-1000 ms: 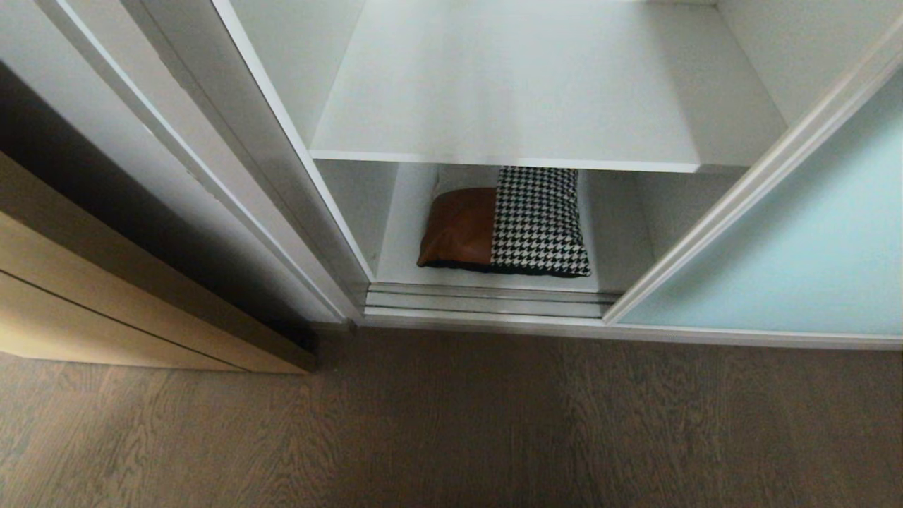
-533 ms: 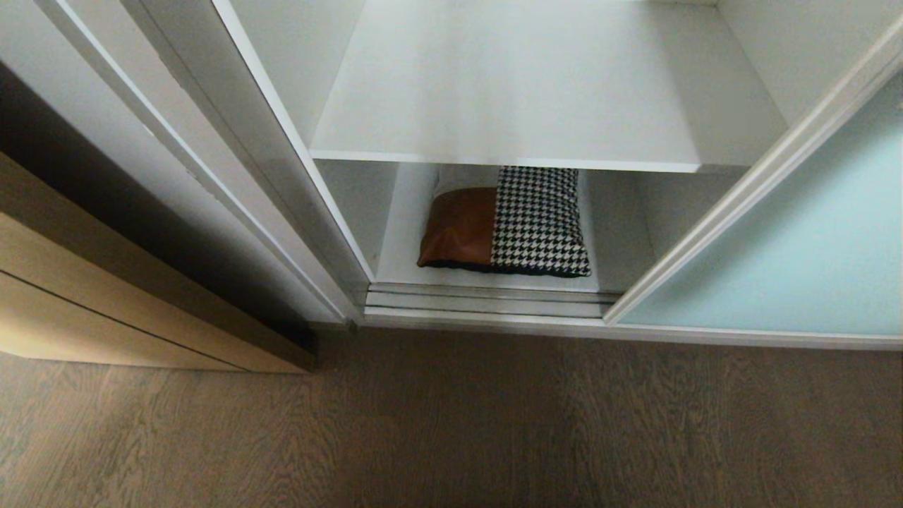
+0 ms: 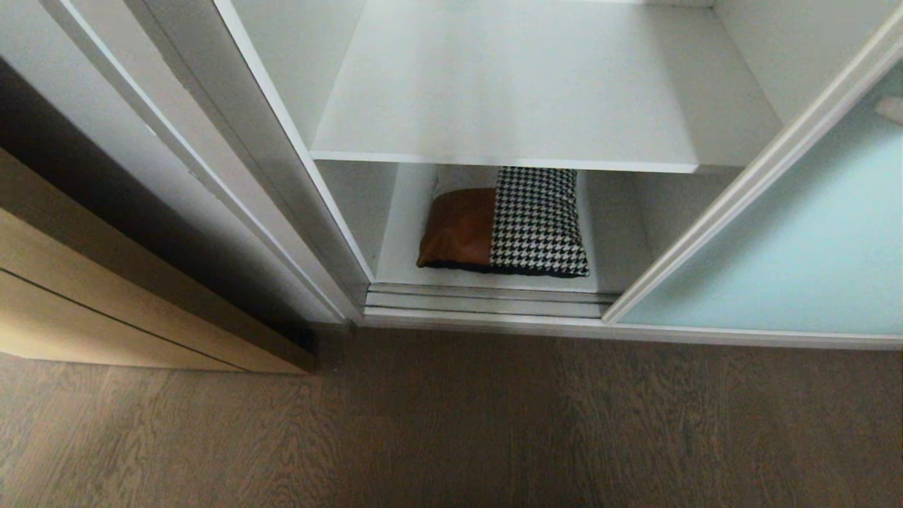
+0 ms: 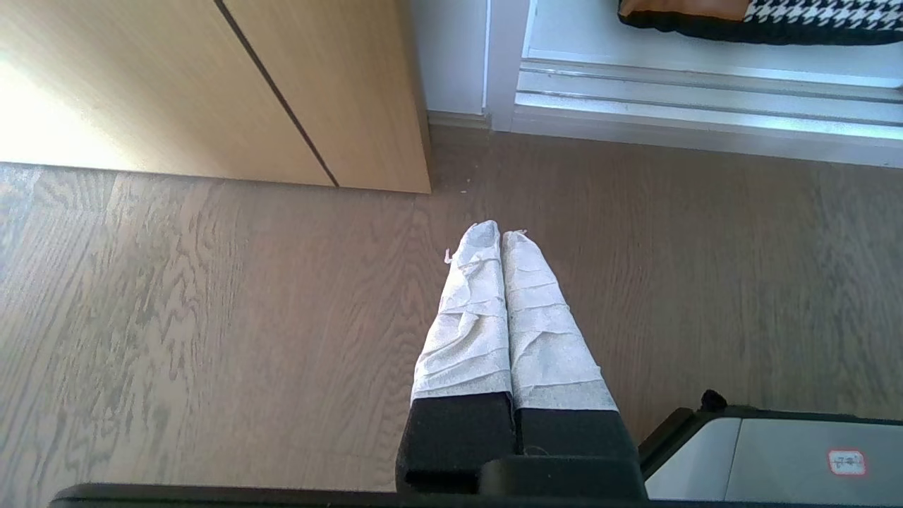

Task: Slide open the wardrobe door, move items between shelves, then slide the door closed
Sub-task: Close the door

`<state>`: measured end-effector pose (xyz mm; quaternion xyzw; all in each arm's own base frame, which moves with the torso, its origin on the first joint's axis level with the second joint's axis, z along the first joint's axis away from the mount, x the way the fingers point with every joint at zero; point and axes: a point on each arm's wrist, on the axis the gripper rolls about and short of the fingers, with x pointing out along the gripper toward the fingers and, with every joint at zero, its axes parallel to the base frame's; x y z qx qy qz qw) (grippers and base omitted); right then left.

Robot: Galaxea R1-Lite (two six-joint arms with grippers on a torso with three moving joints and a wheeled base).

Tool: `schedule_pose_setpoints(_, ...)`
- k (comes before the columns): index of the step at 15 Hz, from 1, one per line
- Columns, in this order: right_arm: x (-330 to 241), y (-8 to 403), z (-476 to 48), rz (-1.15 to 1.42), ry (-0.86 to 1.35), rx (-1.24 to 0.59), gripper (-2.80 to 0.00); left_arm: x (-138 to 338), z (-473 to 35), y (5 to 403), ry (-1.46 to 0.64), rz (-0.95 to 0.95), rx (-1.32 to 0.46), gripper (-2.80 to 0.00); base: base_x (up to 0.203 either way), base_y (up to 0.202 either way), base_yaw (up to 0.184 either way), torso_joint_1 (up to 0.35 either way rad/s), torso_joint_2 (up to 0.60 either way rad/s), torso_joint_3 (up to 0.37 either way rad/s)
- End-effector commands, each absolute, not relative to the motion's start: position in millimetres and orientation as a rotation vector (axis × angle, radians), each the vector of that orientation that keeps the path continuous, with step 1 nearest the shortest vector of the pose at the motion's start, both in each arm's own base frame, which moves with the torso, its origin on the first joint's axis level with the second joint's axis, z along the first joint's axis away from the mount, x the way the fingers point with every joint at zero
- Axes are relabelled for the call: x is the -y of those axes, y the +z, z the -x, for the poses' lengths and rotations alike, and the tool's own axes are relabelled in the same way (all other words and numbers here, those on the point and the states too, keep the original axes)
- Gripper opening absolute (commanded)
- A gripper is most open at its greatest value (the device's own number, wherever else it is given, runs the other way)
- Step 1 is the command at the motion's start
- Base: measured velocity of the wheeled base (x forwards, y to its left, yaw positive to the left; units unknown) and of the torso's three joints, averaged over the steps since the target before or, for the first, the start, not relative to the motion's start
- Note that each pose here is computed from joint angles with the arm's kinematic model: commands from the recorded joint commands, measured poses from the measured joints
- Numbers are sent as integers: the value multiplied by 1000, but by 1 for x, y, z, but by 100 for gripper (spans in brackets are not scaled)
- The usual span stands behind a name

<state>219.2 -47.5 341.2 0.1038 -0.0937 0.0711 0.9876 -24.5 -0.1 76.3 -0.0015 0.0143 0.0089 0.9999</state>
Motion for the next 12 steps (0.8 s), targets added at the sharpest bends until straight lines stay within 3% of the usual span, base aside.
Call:
schedule_pose_setpoints(1, 50, 337, -232, -218, 140, 173, -280, 0, 24, 76, 18, 3, -31, -280, 0, 0, 0, 0, 0, 0)
schedule_pose_setpoints(12, 37, 330, -216, -291, 266, 127, -280, 0, 24, 76, 18, 3, -30, -280, 0, 0, 0, 0, 0, 0)
